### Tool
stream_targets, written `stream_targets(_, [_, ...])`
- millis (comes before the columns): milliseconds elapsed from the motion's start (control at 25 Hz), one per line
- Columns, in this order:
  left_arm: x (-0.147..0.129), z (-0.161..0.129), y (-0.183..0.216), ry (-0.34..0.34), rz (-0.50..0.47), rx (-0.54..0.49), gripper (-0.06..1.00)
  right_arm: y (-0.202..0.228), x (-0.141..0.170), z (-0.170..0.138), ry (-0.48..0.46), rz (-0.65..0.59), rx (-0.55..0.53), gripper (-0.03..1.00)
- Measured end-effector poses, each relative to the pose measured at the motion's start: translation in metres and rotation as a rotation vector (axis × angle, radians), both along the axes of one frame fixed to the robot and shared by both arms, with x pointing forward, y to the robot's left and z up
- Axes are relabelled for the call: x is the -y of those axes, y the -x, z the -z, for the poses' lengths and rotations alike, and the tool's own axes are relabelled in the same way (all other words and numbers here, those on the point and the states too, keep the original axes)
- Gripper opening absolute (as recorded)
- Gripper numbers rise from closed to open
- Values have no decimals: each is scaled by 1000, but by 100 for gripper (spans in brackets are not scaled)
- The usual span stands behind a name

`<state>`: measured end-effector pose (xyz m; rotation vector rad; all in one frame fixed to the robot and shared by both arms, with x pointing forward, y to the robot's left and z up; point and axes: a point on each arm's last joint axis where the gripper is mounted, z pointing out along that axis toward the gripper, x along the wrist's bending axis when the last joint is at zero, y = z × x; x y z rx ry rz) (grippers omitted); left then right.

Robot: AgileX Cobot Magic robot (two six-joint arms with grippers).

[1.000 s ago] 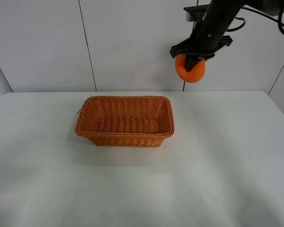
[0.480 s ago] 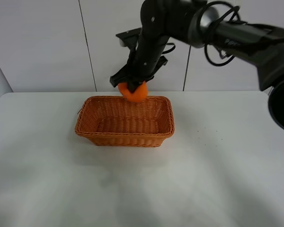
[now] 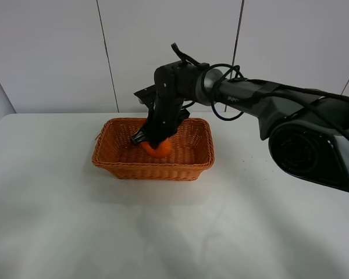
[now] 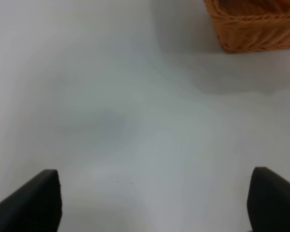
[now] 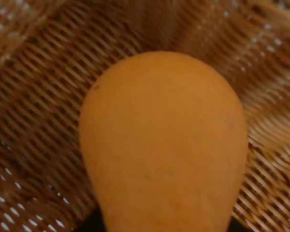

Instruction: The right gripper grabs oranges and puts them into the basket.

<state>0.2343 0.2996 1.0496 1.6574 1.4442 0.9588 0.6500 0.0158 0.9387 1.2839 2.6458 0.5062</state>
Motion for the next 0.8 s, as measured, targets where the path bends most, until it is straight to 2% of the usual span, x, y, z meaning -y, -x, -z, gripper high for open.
stream_targets(160, [0, 0, 0, 0, 0, 0, 88, 1, 1, -2, 5, -3, -14, 56])
stream_targets(240, [0, 0, 0, 0, 0, 0, 88, 3, 2, -3, 19, -10, -29, 65])
stream_targets(440, [0, 0, 0, 0, 0, 0, 88, 7, 4, -20, 22, -14, -31, 69])
stream_targets(800, [0, 0, 0, 0, 0, 0, 88, 1, 22, -101, -42, 29, 47, 69])
